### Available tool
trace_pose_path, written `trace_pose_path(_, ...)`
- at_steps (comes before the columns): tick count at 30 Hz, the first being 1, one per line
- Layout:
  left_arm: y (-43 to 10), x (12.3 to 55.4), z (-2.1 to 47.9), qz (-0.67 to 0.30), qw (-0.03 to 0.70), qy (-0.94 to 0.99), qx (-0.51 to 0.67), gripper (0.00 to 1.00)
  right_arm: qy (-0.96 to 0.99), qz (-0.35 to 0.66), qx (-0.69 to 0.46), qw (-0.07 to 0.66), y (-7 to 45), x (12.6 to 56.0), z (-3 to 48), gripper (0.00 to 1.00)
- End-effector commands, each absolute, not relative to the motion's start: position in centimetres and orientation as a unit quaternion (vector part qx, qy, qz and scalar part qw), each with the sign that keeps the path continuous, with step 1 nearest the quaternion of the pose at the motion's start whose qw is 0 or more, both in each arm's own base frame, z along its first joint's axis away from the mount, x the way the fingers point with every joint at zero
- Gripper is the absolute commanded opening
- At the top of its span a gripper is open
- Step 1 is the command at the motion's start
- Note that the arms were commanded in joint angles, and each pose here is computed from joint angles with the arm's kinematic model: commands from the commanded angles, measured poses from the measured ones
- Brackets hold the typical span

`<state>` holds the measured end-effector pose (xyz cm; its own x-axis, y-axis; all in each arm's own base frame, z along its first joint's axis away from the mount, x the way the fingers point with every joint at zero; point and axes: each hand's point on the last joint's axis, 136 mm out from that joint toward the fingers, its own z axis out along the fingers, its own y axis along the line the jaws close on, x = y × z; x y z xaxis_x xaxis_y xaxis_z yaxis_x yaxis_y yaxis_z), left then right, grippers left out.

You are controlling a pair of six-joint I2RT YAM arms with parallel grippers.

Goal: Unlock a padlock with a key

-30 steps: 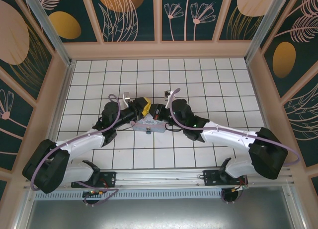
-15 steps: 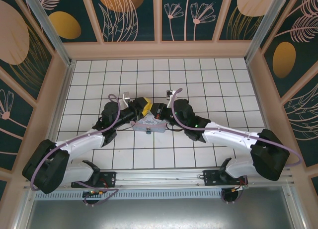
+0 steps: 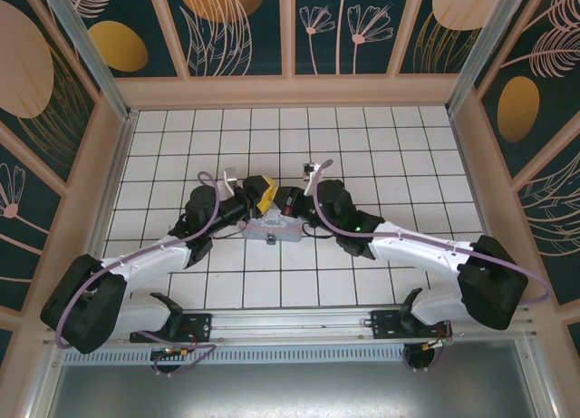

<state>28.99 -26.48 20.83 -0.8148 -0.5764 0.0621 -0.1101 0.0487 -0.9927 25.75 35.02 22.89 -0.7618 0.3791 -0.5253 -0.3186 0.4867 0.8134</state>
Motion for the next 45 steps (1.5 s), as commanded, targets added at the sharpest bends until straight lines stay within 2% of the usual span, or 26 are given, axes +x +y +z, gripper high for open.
trace_pose_path(1,-26.6,28.8,21.6,-0.654,0.186,0.695,-0.233,0.53,0.773,0.524,0.020,0.357,35.6,26.3,24.9,0.00)
trace_pose_path(10,-26.6,28.6,21.3,-0.652,0.183,0.698,-0.233,0.55,0.771,0.525,0.015,0.360,36.1,26.7,25.4,0.00)
trace_pose_path(18,-26.7,28.6,22.5,-0.664,0.186,0.689,-0.226,0.54,0.788,0.507,0.022,0.349,36.1,27.0,22.8,0.00)
trace_pose_path(32,-26.5,28.6,22.5,-0.664,0.190,0.686,-0.228,0.38,0.795,0.497,0.037,0.345,34.6,26.7,21.3,0.00)
trace_pose_path(45,-26.6,28.6,22.3,-0.664,0.189,0.687,-0.227,0.38,0.789,0.508,0.031,0.345,35.2,26.8,22.0,0.00)
